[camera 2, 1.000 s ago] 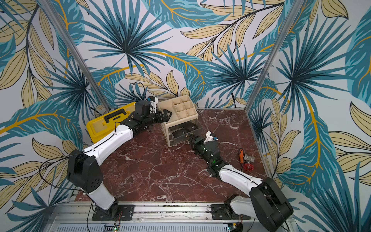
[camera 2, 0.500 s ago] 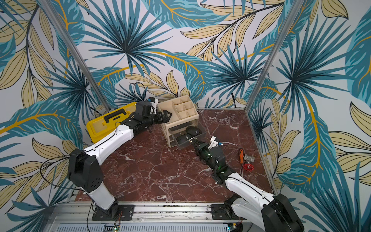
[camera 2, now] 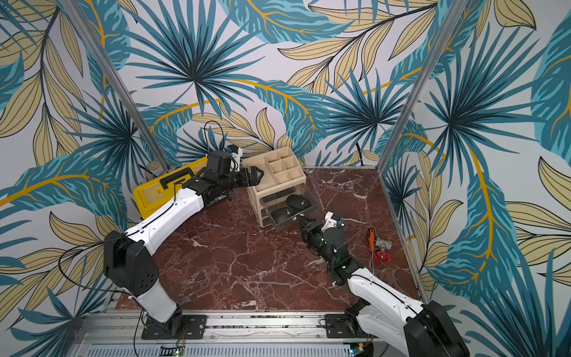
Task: Take the mice out of the drawer
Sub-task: Open the drawer in the storage box, then pick up the mouse from the drawer.
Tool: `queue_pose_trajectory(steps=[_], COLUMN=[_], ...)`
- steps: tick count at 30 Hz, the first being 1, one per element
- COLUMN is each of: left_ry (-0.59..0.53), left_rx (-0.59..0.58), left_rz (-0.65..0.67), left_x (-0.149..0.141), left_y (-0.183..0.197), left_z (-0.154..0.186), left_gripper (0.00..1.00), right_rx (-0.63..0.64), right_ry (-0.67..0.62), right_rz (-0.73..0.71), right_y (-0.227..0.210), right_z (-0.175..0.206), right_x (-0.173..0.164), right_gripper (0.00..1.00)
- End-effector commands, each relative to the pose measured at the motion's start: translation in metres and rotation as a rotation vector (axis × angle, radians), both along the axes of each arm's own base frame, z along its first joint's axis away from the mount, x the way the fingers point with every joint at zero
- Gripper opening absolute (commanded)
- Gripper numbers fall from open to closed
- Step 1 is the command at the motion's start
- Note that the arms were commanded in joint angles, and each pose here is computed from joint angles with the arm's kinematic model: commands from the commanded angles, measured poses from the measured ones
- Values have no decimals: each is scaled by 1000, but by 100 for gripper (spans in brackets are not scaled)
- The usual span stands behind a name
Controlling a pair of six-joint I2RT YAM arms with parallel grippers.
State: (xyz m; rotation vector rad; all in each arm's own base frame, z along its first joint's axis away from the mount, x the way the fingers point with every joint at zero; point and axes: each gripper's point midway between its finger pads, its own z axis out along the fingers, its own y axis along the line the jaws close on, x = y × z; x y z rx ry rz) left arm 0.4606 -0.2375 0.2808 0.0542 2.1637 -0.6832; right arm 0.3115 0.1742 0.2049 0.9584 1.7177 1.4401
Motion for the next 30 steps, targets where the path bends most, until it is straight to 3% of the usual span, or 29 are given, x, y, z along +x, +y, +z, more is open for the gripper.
queue_pose_trajectory(steps=[1, 4, 8, 13, 16, 23, 30], left_ry=[-115, -180, -239, -220, -187, -130, -57], left_rx=[42, 81, 102, 167, 221, 429, 550], left_rz=[-47, -129, -260, -412, -485, -598, -645], left_x=[-13, -29, -59, -92, -107, -126, -123], left_y=[6, 4, -3, -19, -31, -60, -85], left_z=[55, 75, 103, 112, 110, 82, 52], left_gripper=[100, 100, 100, 100, 100, 100, 87], right_rx=[-48, -63, -130, -305, -487, -858, -990], right_ry=[43, 33, 14, -30, -57, -151, -190], right_rz=[-8, -5, 14, 73, 150, 341, 577], right_y=[-4, -5, -8, -12, -16, -34, -30], right_z=[-19, -16, -11, 3, 19, 65, 104], right_x=[-4, -5, -11, -24, -39, -84, -122], right_gripper=[35, 42, 59, 81, 98, 99, 100])
